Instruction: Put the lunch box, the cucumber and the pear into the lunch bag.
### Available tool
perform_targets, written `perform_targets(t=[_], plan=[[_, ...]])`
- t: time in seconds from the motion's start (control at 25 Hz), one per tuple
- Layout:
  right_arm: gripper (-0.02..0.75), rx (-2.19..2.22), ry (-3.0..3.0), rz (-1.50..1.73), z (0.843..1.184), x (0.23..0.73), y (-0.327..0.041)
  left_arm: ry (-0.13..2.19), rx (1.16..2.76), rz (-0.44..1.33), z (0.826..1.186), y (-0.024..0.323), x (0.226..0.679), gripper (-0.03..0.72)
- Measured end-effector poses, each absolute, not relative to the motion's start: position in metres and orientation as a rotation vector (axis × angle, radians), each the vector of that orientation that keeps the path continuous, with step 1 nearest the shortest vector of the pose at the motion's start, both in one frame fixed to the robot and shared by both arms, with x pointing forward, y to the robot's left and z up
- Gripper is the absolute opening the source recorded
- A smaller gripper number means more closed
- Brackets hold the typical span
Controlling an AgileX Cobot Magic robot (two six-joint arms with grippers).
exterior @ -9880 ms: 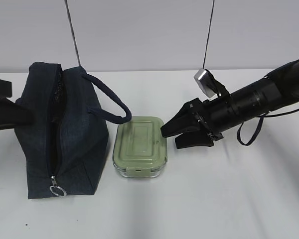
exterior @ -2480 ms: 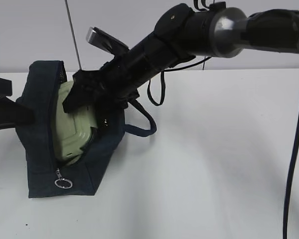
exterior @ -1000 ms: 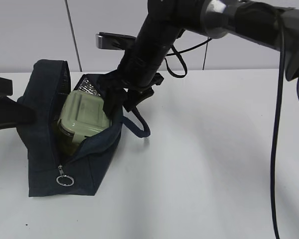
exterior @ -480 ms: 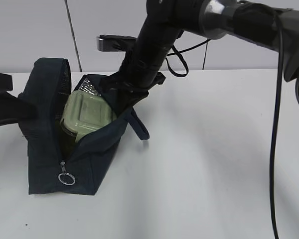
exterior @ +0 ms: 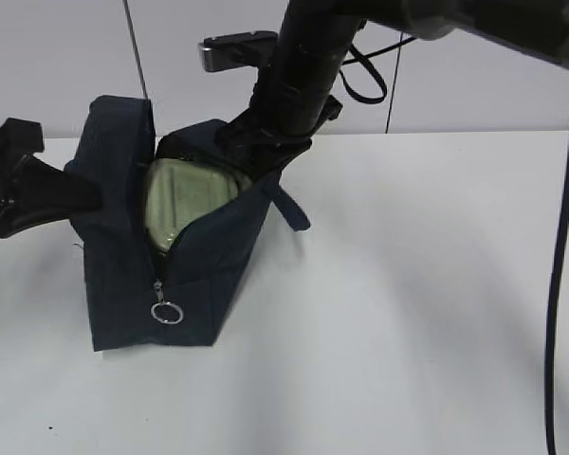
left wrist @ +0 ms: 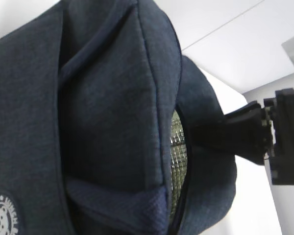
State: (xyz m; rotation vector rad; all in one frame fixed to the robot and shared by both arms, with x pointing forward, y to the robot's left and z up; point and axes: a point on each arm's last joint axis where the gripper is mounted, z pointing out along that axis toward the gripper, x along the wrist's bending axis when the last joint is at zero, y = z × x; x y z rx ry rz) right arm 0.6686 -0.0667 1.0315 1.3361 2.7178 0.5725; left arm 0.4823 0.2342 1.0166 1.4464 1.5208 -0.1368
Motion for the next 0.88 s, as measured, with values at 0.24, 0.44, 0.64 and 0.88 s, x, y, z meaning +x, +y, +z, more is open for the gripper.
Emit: perform_targets(t=[0.24, 0.44, 0.64, 0.88], plan=[[0.006, 1.313, 2.604, 0.515, 1.065, 0.663, -0.085, 1.458, 1.486, -0.163, 1.010, 0.201, 0.485, -0.016], [0.006, 1.365, 2.554, 0.484, 1.080, 0.658, -0.110, 1.388, 1.524, -0.150, 1.021, 0.178, 0.494, -0.016], [0.006, 1.512, 2.544, 0.436, 1.075, 0.651, -0.149, 1.348, 1.547, -0.175, 1.023, 0.160, 0.505, -0.016], [0.006, 1.591, 2.586, 0.427, 1.061, 0.644, -0.160, 1.357, 1.582, -0.256, 1.008, 0.143, 0.509, -0.016]])
